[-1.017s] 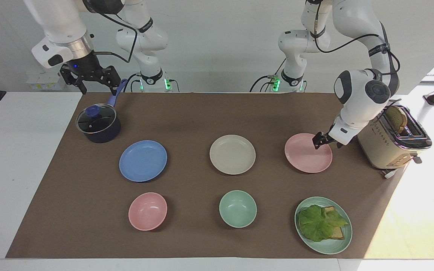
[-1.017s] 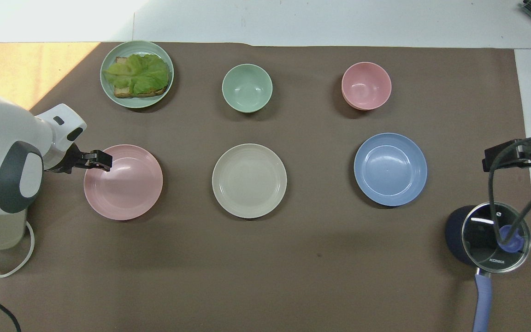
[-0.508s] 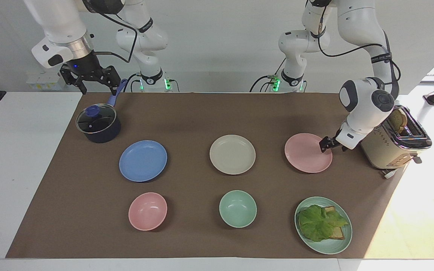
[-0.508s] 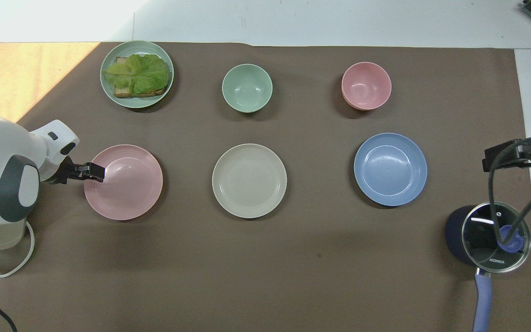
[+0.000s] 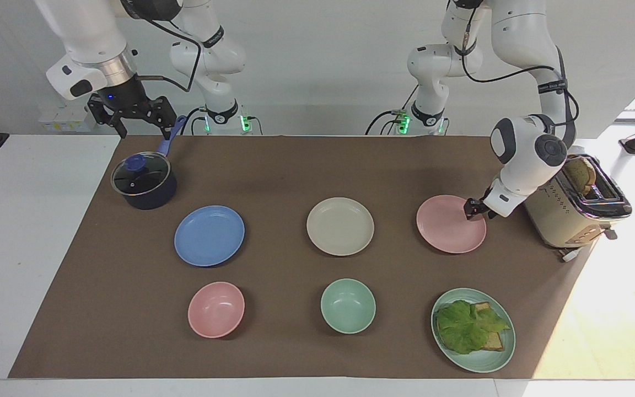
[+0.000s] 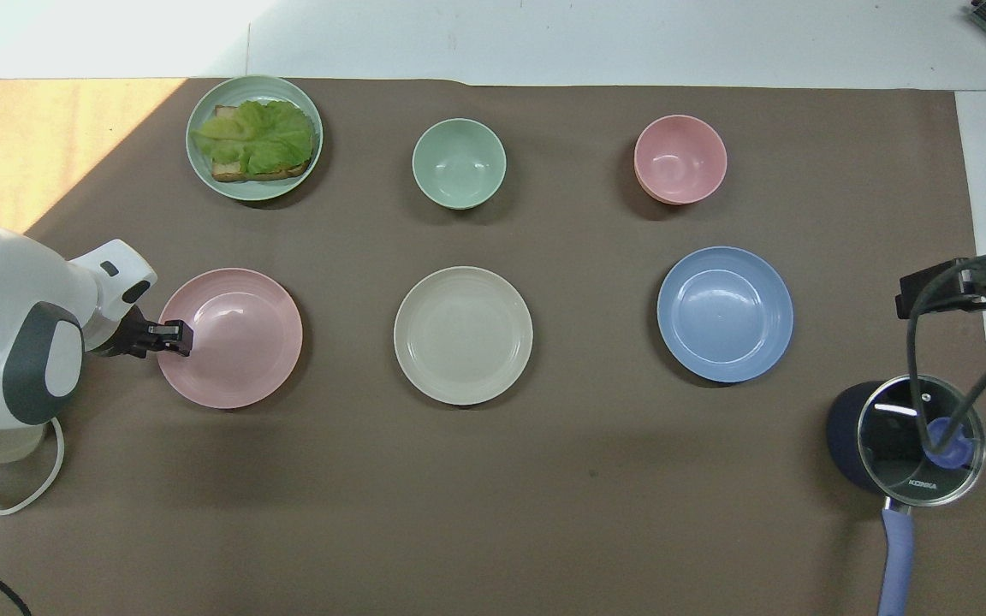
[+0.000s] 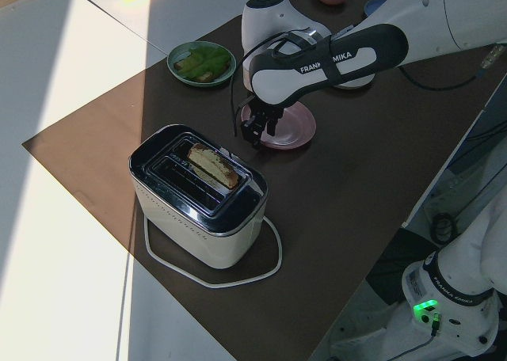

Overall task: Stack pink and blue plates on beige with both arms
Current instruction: 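Reach the left gripper to the pink plate rim and grasp it, then carry the pink plate with the left gripper onto the beige plate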

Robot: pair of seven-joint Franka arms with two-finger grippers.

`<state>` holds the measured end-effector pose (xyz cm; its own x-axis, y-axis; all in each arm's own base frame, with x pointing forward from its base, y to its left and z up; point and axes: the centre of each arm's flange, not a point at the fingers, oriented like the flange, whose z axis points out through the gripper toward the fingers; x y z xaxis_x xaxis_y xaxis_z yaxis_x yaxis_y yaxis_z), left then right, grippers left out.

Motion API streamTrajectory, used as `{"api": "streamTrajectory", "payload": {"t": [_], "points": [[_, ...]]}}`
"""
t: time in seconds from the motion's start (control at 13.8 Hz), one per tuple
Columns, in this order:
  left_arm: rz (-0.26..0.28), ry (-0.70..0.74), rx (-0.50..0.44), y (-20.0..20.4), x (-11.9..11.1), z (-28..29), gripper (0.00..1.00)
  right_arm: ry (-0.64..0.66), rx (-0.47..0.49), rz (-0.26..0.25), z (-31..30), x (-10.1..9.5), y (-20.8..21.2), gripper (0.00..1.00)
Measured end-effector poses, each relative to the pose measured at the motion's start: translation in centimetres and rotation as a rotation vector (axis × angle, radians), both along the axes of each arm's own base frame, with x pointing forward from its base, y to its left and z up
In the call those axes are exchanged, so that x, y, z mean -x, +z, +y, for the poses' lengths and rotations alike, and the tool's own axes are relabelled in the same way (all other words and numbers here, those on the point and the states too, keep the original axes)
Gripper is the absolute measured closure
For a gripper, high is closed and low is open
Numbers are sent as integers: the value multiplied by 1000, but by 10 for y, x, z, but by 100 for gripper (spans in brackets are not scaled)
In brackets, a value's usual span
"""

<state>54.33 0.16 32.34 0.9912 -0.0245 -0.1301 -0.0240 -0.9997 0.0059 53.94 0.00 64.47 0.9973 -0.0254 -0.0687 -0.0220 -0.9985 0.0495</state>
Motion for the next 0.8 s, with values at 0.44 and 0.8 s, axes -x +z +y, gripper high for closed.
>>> {"api": "streamTrajectory", "payload": {"t": [0.44, 0.8], "points": [[13, -2, 2, 7, 3, -1, 95, 0, 0, 0, 0, 0, 0, 0], [108, 24, 61, 64, -11, -4, 95, 0, 0, 0, 0, 0, 0, 0]]}}
